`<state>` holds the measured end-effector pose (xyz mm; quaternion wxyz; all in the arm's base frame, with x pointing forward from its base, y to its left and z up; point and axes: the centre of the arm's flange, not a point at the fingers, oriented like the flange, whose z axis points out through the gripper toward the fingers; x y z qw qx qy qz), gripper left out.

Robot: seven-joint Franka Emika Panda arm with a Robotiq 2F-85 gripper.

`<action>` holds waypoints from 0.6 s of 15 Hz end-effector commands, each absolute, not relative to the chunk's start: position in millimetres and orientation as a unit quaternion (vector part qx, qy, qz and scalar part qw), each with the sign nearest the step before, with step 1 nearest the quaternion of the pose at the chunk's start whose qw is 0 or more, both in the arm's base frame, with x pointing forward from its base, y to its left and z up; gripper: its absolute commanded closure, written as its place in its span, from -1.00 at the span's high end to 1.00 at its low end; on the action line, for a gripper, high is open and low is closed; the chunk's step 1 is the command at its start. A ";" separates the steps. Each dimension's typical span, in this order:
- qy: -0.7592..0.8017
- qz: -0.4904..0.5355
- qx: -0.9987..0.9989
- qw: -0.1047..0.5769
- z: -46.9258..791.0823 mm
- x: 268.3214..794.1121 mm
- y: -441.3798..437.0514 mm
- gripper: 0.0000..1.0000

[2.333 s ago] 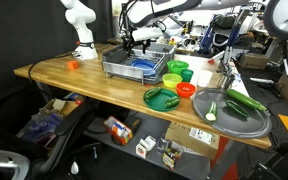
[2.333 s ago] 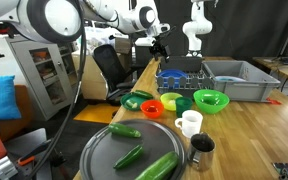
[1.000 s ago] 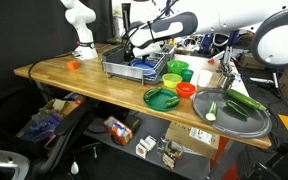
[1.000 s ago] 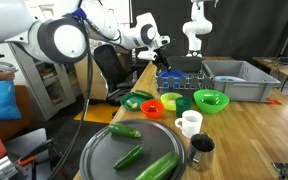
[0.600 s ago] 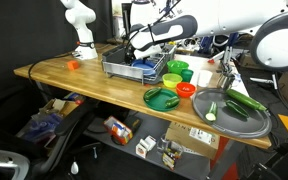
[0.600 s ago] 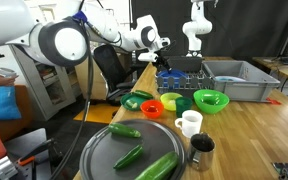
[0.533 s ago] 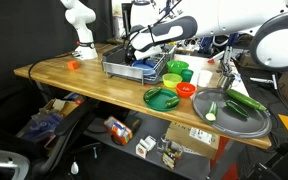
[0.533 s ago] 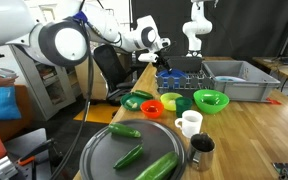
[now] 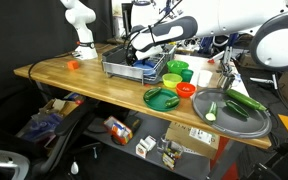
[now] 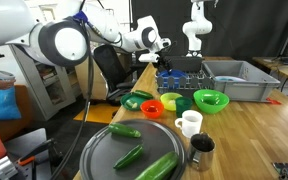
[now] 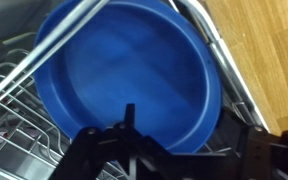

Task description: Pick up the blue plate from the dish rack and put it on the table.

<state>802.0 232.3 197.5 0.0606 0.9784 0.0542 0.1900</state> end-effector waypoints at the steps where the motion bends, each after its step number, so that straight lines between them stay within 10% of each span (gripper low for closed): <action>1: 0.075 0.160 0.982 0.061 169.4 869.6 251.3 0.03; 9: 0.070 0.154 0.985 0.033 166.2 867.3 256.7 -0.78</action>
